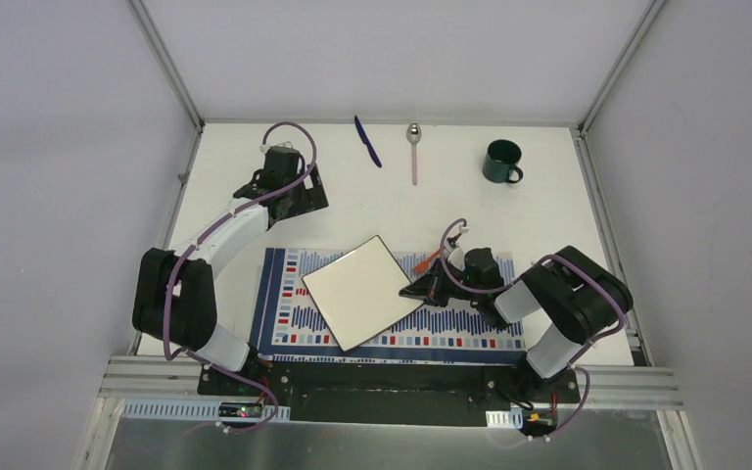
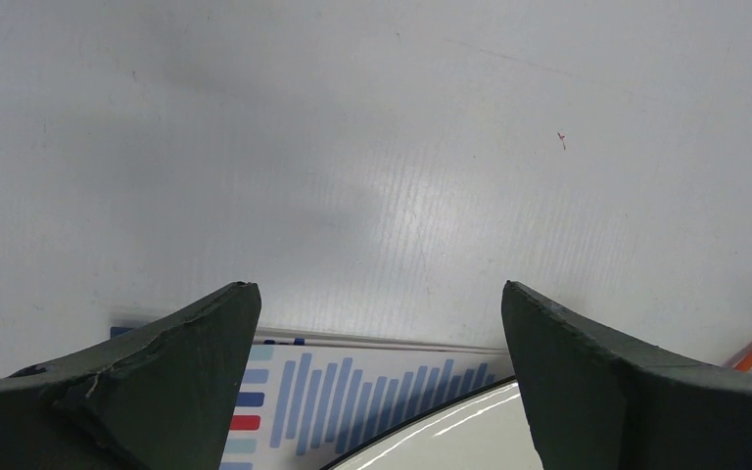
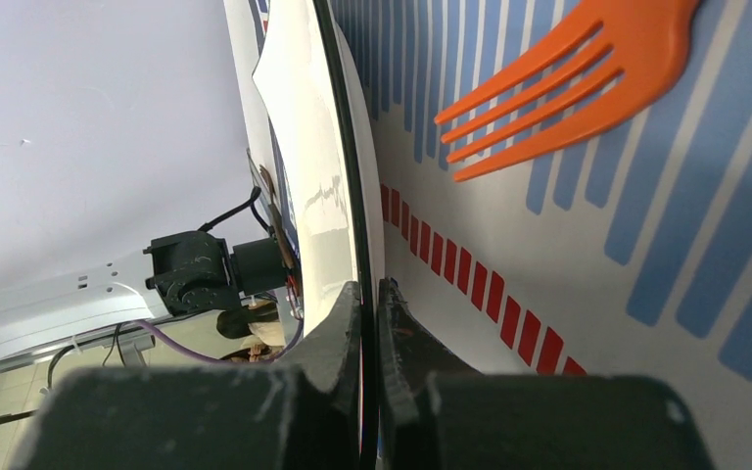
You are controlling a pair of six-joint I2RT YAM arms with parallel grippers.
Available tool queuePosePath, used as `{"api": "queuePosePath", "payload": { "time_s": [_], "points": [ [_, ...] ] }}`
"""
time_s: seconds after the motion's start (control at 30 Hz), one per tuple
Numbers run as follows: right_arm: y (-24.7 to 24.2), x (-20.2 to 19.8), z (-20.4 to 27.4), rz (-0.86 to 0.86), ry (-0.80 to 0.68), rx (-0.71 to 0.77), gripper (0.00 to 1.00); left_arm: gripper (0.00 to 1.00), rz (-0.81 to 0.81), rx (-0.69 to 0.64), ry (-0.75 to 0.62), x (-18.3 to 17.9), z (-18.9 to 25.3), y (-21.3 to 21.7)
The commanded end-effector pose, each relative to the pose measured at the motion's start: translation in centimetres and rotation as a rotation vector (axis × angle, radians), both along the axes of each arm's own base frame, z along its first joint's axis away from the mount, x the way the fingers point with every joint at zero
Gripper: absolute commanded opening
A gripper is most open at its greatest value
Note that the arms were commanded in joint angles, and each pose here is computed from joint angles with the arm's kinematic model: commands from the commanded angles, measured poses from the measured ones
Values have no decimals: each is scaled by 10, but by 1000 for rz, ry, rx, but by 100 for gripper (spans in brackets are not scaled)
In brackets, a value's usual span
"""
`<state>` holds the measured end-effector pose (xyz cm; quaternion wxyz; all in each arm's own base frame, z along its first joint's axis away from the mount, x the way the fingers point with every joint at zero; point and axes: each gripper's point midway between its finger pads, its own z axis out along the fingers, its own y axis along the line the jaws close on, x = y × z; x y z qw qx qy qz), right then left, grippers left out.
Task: Set the dinner table for one person
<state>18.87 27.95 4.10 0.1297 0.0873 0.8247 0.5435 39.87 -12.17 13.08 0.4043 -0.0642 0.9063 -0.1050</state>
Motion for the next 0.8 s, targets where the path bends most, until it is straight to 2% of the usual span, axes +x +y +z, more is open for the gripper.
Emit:
{"api": "queuePosePath", "payload": {
  "time_s": [0.0,0.03,0.1,0.13,0.17,0.23,0.33,0.47,0.67,0.77],
  "points": [
    [17,14,40,23,-127,121,6,99,9,-19,-56,9,20,-1],
    [17,13,40,30,-126,119,17,99,9,-20,-58,9,21,-1],
    [16,12,41,29,-128,106,30,99,8,-20,-62,10,23,-1],
    [15,11,40,35,-128,95,41,99,8,-20,-61,10,23,-1],
    [15,10,40,38,-131,86,47,99,9,-19,-62,10,23,-1],
    [13,10,41,38,-139,68,53,99,8,-19,-62,10,23,-1],
    [11,8,46,44,-154,51,68,99,8,-18,-60,10,22,-1],
    [5,7,56,39,-181,2,70,99,9,-12,-64,10,24,1],
    [-33,28,70,-1,-329,-346,75,99,7,-7,-60,9,24,1],
    [-49,38,68,-21,-313,-462,75,99,8,-9,-58,8,24,1]
  ]
}}
